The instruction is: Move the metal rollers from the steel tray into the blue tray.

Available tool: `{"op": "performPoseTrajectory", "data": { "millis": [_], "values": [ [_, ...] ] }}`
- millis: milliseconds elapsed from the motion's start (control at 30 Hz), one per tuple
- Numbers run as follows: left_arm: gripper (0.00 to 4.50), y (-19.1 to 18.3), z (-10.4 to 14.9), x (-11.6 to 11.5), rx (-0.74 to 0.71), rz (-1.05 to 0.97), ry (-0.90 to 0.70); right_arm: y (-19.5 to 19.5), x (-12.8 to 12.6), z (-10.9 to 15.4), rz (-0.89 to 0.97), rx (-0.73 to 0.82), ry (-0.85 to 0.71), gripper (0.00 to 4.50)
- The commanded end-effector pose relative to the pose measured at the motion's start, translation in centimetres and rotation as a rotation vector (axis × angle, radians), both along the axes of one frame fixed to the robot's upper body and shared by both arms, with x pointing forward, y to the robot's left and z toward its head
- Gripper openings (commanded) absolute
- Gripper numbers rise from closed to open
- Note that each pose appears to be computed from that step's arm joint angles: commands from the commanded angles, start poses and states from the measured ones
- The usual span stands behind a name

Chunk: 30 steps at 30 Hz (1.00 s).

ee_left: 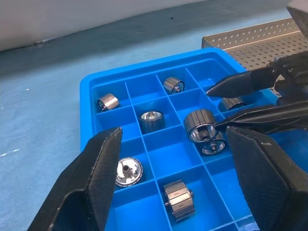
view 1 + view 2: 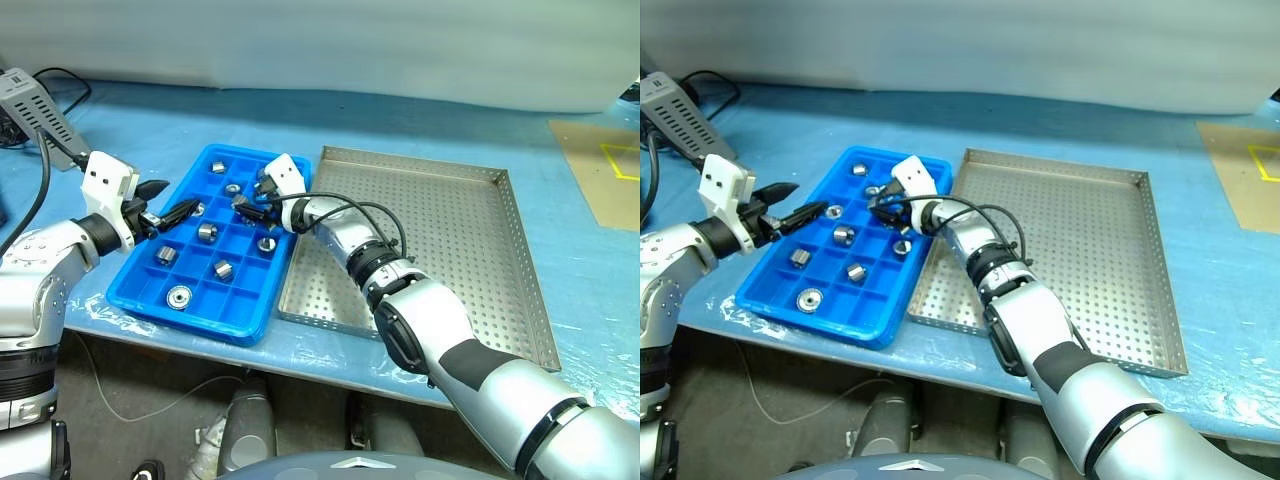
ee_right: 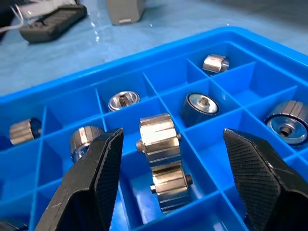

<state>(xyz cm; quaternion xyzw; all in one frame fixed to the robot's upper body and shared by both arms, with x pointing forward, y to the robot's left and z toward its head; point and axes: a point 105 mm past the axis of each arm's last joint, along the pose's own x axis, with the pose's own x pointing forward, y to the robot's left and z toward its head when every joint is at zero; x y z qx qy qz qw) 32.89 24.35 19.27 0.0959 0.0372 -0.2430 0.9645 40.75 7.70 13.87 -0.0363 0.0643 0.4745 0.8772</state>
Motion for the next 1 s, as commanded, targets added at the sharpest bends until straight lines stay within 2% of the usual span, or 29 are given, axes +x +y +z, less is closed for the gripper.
{"op": "performPoseTrajectory", "data": {
  "millis": [33,133,233,333,433,533,600,800,900,1000],
  "values": [
    [3.66,-0.5,0.9,0.1,0.004,-0.014,-0.037,5.2,-2.7,2.6,0.117,0.076,-0.049,3.43],
    [3.66,-0.7,0.8,0.2,0.001,-0.018,-0.037,5.0,-2.4,2.1,0.081,0.104,0.031,3.43],
    [3.66,-1.0,0.4,0.3,-0.002,-0.023,-0.026,5.0,-2.5,1.9,0.093,0.062,-0.013,3.43],
    [3.66,-1.7,-0.4,0.8,0.006,-0.027,-0.011,4.7,-2.2,4.2,0.111,0.159,-0.015,3.43],
    [3.66,-3.2,-0.5,1.7,-0.018,-0.064,-0.021,2.5,-1.7,6.8,0.157,0.267,-0.043,3.43],
    [3.66,-4.5,0.0,2.4,-0.048,-0.108,-0.034,-0.5,-2.7,8.5,0.244,0.322,-0.081,3.43],
    [3.66,-4.8,-0.5,3.2,-0.044,-0.108,-0.023,-2.7,-3.6,9.1,0.257,0.333,-0.111,3.43],
    [3.66,-6.1,-2.4,5.5,-0.041,-0.110,0.022,-7.6,-4.3,8.7,0.113,0.302,-0.135,3.43],
    [3.66,-6.0,-4.0,6.5,-0.019,-0.069,0.064,-8.7,-4.2,8.2,0.043,0.291,-0.134,3.43],
    [3.66,-7.3,-4.3,6.5,-0.014,-0.108,0.053,-9.2,-3.9,7.7,0.000,0.293,-0.113,3.43]
  ]
}}
